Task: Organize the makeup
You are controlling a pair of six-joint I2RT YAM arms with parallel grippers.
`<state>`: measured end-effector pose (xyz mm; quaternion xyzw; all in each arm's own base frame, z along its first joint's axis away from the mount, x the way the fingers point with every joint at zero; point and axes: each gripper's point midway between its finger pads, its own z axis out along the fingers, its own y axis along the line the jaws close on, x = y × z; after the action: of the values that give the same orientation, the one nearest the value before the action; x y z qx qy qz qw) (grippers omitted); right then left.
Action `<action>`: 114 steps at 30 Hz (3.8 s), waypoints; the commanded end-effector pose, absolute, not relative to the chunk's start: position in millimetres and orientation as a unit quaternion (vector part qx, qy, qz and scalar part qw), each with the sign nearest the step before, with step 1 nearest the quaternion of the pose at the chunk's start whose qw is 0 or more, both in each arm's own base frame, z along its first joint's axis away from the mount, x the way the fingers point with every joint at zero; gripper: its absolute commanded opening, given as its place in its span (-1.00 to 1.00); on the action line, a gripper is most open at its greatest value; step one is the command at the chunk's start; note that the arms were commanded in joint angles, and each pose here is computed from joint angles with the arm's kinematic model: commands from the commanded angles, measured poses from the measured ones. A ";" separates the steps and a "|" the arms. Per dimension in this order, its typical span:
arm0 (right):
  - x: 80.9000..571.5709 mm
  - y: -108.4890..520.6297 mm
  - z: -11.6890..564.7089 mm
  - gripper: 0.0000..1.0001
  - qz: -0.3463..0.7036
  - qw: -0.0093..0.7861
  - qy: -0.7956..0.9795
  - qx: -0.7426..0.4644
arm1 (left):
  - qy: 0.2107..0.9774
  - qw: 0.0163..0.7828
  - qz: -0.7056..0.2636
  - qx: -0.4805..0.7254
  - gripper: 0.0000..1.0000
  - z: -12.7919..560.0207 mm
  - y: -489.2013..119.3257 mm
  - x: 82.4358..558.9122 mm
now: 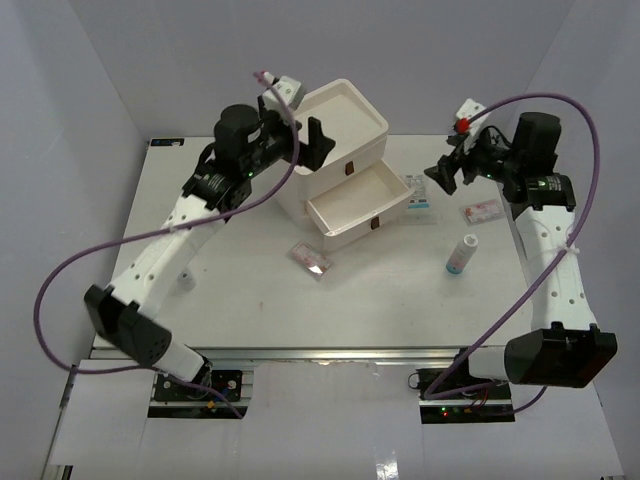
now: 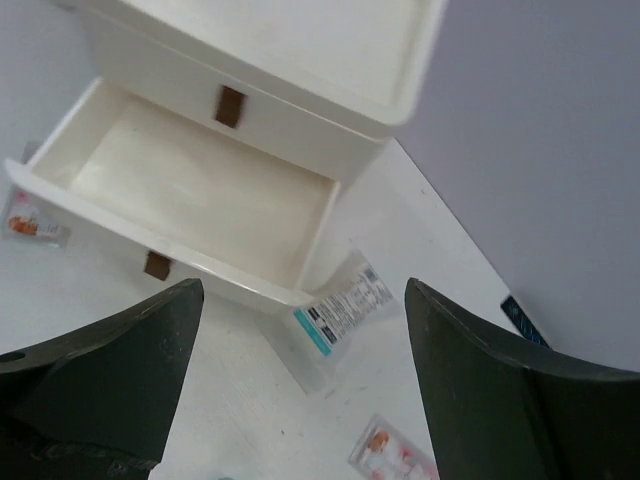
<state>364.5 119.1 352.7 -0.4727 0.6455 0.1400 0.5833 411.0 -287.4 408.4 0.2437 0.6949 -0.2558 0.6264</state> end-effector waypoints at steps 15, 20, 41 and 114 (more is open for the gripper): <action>437.8 -76.1 215.7 0.93 0.047 0.451 0.889 -0.065 | 0.773 0.553 -0.280 0.140 0.96 260.5 -186.4 258.8; 446.5 -102.2 197.6 0.94 0.034 0.433 0.898 -0.073 | 0.792 0.517 -0.297 0.129 0.96 231.9 -188.9 248.0; 467.4 -104.7 135.0 0.80 0.019 0.362 0.910 0.203 | 0.790 0.515 -0.306 0.130 0.96 232.5 -190.3 244.4; 452.4 -63.4 36.0 0.81 0.012 0.236 0.911 0.337 | 0.728 0.575 -0.342 0.152 0.96 270.6 -183.8 217.9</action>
<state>476.5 -82.4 43.3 0.3693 0.8879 0.0027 0.2742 216.8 -185.7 264.6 0.1527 0.7375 -0.3418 0.5621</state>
